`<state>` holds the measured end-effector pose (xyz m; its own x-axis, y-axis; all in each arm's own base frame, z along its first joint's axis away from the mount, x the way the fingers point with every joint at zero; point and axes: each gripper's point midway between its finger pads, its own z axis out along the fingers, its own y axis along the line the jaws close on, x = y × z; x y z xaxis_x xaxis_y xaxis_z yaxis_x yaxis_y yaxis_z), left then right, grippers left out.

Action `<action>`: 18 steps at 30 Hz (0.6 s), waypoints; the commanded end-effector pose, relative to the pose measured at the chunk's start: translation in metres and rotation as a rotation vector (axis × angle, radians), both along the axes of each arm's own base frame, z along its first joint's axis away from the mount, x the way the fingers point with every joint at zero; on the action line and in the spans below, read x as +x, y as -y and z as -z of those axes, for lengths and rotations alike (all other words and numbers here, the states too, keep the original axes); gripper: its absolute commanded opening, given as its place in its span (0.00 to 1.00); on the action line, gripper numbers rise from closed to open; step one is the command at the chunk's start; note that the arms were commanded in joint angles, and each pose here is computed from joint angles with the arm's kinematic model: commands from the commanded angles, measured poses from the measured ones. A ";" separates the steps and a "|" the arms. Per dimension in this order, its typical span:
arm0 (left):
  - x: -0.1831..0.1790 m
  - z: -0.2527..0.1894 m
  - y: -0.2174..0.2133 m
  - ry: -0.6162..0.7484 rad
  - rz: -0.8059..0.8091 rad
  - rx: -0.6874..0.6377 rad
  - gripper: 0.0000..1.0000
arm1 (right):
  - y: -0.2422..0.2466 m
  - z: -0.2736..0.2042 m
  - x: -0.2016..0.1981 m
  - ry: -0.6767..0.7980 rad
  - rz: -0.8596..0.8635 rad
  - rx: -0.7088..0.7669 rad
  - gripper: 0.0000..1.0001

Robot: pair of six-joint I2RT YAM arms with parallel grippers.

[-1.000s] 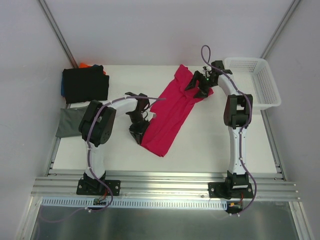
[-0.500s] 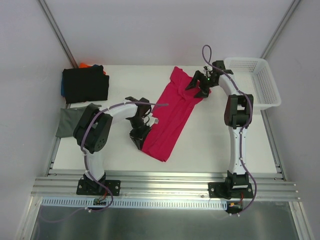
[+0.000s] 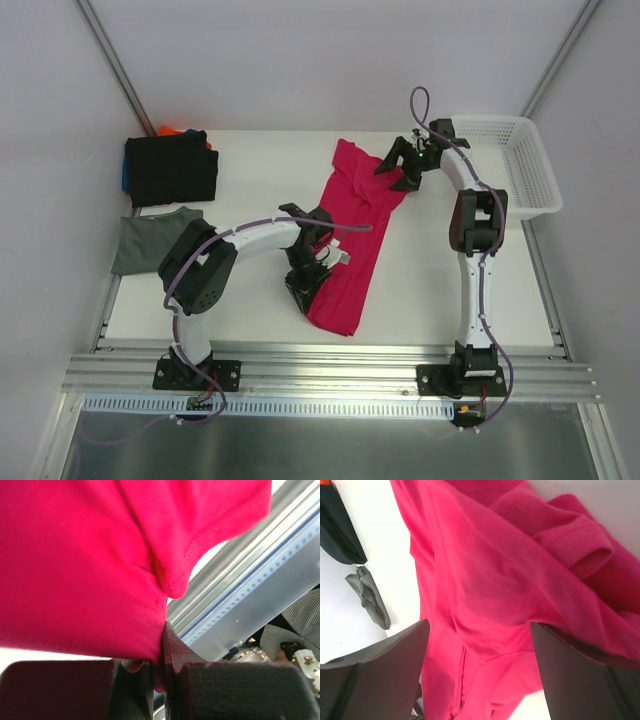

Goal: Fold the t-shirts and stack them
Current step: Fold the tshirt

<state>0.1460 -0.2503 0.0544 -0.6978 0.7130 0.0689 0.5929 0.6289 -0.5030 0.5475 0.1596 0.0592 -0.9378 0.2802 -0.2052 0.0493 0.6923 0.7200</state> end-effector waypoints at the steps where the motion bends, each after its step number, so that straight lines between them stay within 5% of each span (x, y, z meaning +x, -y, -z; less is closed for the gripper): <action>1: -0.017 -0.012 0.016 -0.060 0.033 -0.037 0.00 | -0.031 -0.004 0.006 0.033 -0.047 0.050 0.87; 16: -0.033 -0.015 0.016 -0.062 0.075 -0.012 0.02 | -0.075 0.001 0.025 0.114 -0.083 0.089 0.87; 17: -0.032 -0.016 0.014 -0.048 0.076 -0.009 0.33 | -0.070 0.002 0.024 0.112 -0.081 0.083 0.87; 18: -0.032 -0.016 0.012 -0.040 0.080 -0.003 0.51 | -0.066 0.002 0.025 0.113 -0.076 0.077 0.87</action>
<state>0.1185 -0.2725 0.0585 -0.6322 0.7701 0.0851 0.6138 0.5648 -0.5515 0.5615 0.2432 0.0587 -0.9411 0.2025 -0.2708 -0.0893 0.6236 0.7766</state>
